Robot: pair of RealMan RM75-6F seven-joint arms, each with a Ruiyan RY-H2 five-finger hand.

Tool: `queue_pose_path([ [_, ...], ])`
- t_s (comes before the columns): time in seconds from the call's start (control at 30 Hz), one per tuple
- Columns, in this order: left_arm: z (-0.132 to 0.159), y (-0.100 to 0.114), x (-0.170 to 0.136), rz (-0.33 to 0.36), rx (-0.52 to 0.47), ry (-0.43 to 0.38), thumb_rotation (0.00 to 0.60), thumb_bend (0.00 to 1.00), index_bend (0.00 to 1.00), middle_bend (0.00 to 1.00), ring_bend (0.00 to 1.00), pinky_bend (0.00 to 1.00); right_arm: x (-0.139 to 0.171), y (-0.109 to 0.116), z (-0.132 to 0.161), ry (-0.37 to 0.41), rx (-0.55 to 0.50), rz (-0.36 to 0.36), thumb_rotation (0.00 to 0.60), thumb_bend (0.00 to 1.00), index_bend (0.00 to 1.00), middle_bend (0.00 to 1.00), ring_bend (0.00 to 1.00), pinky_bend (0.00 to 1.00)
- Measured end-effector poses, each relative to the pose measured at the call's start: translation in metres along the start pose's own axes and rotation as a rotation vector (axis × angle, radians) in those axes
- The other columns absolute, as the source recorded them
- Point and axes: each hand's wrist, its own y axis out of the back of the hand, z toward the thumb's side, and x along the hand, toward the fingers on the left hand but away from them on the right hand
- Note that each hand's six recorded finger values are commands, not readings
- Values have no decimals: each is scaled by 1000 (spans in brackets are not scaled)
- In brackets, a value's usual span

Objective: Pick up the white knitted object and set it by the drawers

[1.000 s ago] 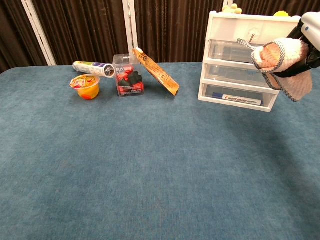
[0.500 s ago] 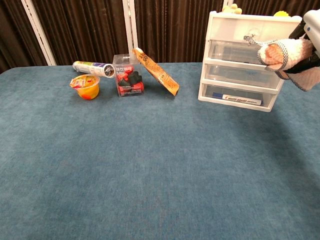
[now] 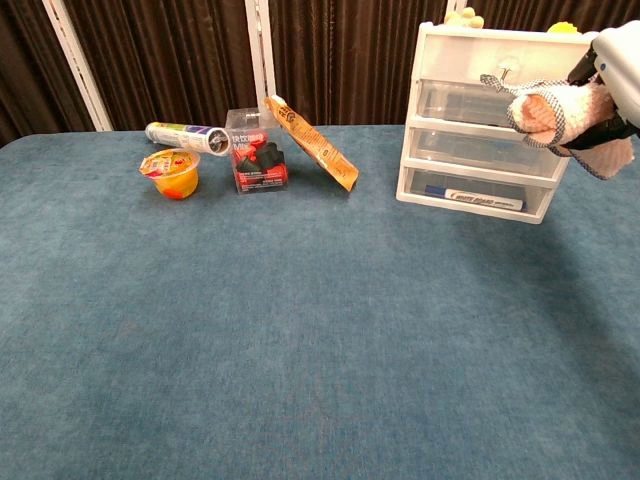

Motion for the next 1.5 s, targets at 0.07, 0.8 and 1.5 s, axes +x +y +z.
queue_pose_path([
  [0.07, 0, 0, 0, -1, 0, -1, 600, 62, 0, 0, 0, 0, 0, -1, 0, 1, 5, 4, 600, 230, 861, 1000, 948, 975],
  [0.8, 1, -1, -1, -4, 2, -4, 600, 61, 0, 0, 0, 0, -6, 1, -11, -32, 31, 5, 600, 229, 861, 1000, 948, 975],
  [1.5, 2, -1, -1, 4, 3, -9, 600, 62, 0, 0, 0, 0, 1, -8, -16, -41, 42, 37, 600, 230, 861, 1000, 948, 975],
])
